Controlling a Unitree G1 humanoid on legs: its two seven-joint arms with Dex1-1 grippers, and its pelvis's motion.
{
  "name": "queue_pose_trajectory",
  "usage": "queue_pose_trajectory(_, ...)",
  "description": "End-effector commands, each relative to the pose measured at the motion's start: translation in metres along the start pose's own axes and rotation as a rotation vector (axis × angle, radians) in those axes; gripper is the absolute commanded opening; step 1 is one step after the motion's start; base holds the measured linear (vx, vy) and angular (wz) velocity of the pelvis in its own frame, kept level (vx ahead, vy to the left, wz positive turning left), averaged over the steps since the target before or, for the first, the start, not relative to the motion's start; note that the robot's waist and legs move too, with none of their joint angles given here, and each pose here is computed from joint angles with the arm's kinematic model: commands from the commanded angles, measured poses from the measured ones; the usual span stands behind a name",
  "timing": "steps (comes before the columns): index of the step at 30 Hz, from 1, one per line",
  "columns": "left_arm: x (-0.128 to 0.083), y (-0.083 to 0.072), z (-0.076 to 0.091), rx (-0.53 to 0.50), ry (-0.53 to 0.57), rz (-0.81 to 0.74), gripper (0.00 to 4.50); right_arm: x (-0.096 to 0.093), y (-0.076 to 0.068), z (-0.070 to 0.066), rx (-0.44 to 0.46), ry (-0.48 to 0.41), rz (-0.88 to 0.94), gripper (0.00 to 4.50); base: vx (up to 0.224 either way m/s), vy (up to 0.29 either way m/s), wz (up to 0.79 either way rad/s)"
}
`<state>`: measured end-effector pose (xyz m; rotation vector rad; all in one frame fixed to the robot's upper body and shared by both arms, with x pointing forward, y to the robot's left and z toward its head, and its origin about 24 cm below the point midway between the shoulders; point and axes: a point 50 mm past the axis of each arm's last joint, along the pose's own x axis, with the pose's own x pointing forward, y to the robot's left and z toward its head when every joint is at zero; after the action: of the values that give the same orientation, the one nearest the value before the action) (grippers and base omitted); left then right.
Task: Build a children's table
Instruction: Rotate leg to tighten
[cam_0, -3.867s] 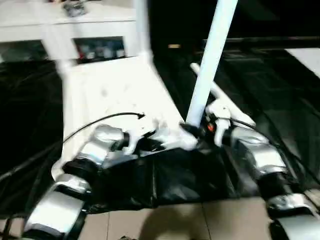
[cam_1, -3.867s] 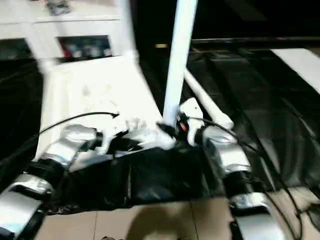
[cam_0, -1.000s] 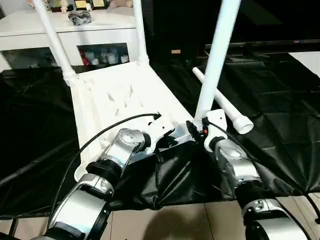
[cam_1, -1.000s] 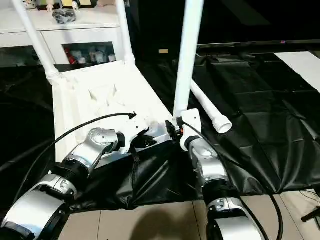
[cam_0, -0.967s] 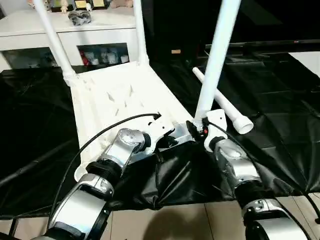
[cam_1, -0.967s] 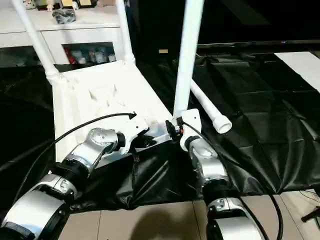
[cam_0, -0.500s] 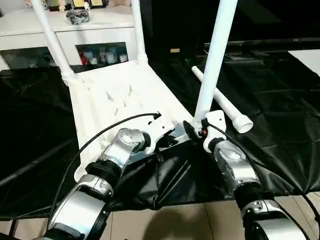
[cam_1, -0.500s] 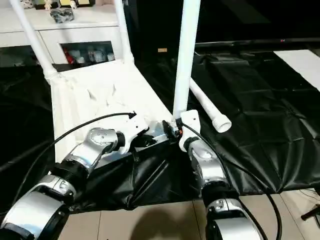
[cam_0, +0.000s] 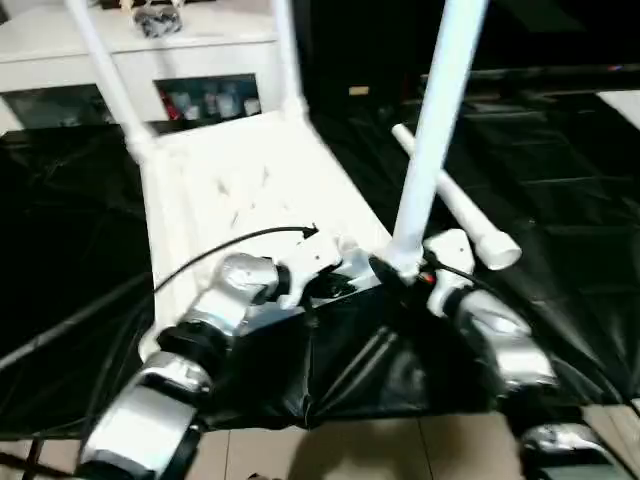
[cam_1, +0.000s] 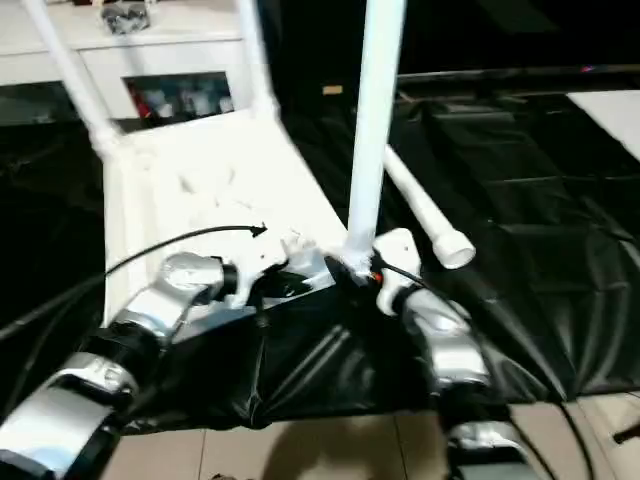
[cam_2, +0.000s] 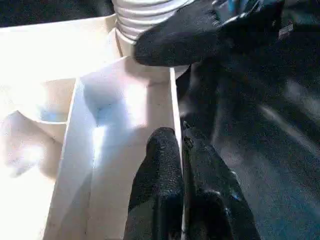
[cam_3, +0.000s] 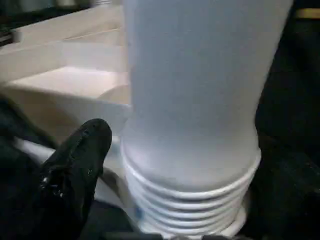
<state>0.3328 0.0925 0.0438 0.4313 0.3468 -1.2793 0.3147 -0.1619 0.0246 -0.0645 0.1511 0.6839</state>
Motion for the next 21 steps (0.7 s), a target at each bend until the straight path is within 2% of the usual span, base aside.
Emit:
queue_pose_trajectory(1,-0.005,-0.008,-0.011,0.028,0.045,-0.11,0.0,-0.005,0.002,-0.002,0.019,0.031,0.104,4.36,0.0,0.0,0.0)
queue_pose_trajectory(13,-0.026,-0.003,-0.018,0.078,0.092,-0.205,0.0,-0.014,-0.001,0.014,-0.063,0.084,0.393,4.36,0.0,0.0,0.0)
queue_pose_trajectory(21,-0.027,-0.002,-0.018,0.093,0.108,-0.228,0.0,-0.014,-0.001,0.018,-0.107,0.091,0.455,4.36,0.0,0.0,0.0)
